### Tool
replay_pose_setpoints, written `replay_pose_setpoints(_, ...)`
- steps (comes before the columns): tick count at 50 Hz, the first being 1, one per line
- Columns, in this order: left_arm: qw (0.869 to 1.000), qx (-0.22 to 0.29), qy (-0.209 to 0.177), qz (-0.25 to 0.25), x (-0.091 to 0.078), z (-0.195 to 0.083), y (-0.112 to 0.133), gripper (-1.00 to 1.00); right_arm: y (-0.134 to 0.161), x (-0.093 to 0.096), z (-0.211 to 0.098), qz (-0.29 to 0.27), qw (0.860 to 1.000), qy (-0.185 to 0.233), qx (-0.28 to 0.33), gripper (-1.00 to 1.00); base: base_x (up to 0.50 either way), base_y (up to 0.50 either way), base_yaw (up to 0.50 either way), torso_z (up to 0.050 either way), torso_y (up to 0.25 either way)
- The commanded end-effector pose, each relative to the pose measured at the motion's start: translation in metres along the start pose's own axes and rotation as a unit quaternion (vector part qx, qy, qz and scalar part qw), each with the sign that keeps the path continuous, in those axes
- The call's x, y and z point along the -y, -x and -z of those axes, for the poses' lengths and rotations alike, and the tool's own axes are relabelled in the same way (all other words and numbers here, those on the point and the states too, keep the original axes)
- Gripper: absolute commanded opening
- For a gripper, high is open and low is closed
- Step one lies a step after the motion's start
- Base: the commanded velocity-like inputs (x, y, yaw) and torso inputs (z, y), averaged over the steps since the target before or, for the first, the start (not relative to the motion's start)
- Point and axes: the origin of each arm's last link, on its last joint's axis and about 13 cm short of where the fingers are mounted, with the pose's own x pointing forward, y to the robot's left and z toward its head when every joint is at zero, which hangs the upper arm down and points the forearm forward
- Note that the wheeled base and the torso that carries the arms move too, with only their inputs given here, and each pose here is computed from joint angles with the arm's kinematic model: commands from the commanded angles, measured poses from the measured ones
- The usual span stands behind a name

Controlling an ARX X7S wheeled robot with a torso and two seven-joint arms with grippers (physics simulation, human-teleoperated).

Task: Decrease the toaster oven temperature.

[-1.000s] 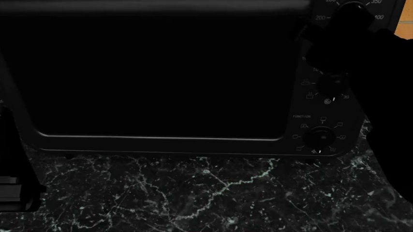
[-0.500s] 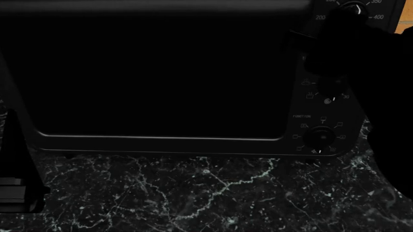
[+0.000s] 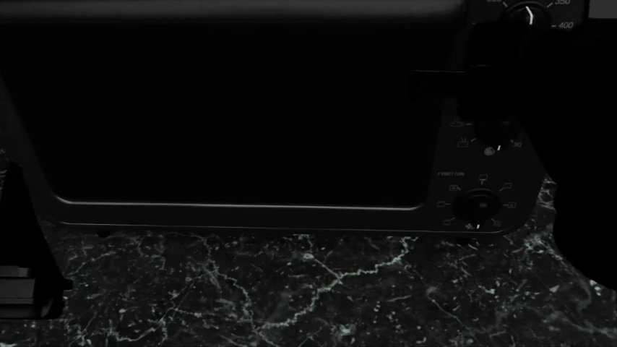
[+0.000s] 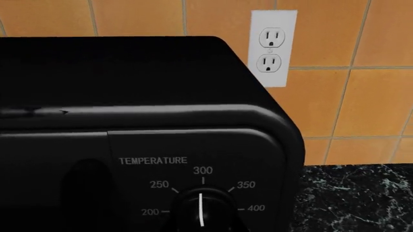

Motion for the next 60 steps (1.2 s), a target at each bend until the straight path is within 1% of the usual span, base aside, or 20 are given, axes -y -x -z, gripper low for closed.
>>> replay_pose_setpoints(1, 1.000, 0.000, -0.002, 0.001, 0.000, 0.000, 0.001, 1.00, -0.006, -0.004, 0.009, -0.021, 0.997, 0.063, -0.037, -1.00, 0.00, 0.00, 0.01, 0.000, 0.000)
replay_pose_setpoints(6, 1.000, -0.001, -0.001, 0.003, 0.002, 0.001, 0.000, 1.00, -0.006, -0.002, 0.011, -0.016, 0.995, 0.084, -0.044, -1.00, 0.01, 0.00, 0.00, 0.000, 0.000)
replay_pose_setpoints(12, 1.000, -0.002, -0.002, 0.005, 0.004, 0.000, -0.001, 1.00, -0.006, 0.000, 0.011, -0.007, 0.991, 0.119, -0.054, -1.00, 0.01, 0.00, 0.01, 0.000, 0.000)
replay_pose_setpoints(20, 1.000, -0.001, 0.000, 0.006, 0.004, 0.001, -0.001, 1.00, -0.004, 0.001, 0.009, 0.001, 0.986, 0.152, -0.065, -1.00, 0.00, 0.00, 0.00, 0.000, 0.000)
replay_pose_setpoints(27, 1.000, -0.001, -0.001, 0.008, 0.006, 0.001, -0.001, 1.00, -0.004, 0.004, 0.007, 0.009, 0.976, 0.204, -0.079, -1.00, 0.00, 0.00, 0.00, 0.000, 0.000)
replay_pose_setpoints(28, 1.000, -0.001, -0.001, 0.008, 0.006, 0.001, -0.001, 1.00, -0.005, 0.005, 0.007, 0.010, 0.976, 0.203, -0.080, -1.00, 0.00, 0.00, 0.00, 0.000, 0.000)
replay_pose_setpoints(29, 1.000, -0.001, -0.001, 0.008, 0.006, 0.001, -0.001, 1.00, -0.006, 0.005, 0.008, 0.013, 0.973, 0.213, -0.082, -1.00, 0.01, 0.00, 0.01, 0.000, 0.000)
replay_pose_setpoints(32, 1.000, -0.001, 0.000, 0.008, 0.006, 0.001, -0.001, 1.00, -0.008, 0.006, 0.011, 0.013, 0.969, 0.228, -0.090, -1.00, 0.00, 0.00, 0.00, 0.000, 0.000)
replay_pose_setpoints(38, 1.000, -0.003, 0.000, 0.008, 0.006, 0.002, -0.001, 1.00, -0.011, 0.005, 0.015, 0.009, 0.955, 0.279, -0.103, -1.00, 0.01, 0.00, 0.00, 0.000, 0.000)
replay_pose_setpoints(45, 1.000, -0.003, 0.000, 0.008, 0.007, 0.002, 0.000, 1.00, -0.012, 0.007, 0.016, 0.009, 0.946, 0.305, -0.112, -1.00, 0.01, 0.00, 0.01, 0.000, 0.000)
replay_pose_setpoints(52, 1.000, -0.003, 0.000, 0.010, 0.008, 0.002, 0.000, 1.00, -0.010, 0.007, 0.014, 0.015, 0.932, 0.341, -0.122, -1.00, 0.01, 0.00, 0.00, 0.000, 0.000)
replay_pose_setpoints(60, 1.000, -0.003, 0.000, 0.010, 0.008, 0.001, 0.000, 1.00, -0.008, 0.007, 0.015, 0.012, 0.920, 0.370, -0.132, -1.00, 0.01, 0.00, 0.00, 0.000, 0.000)
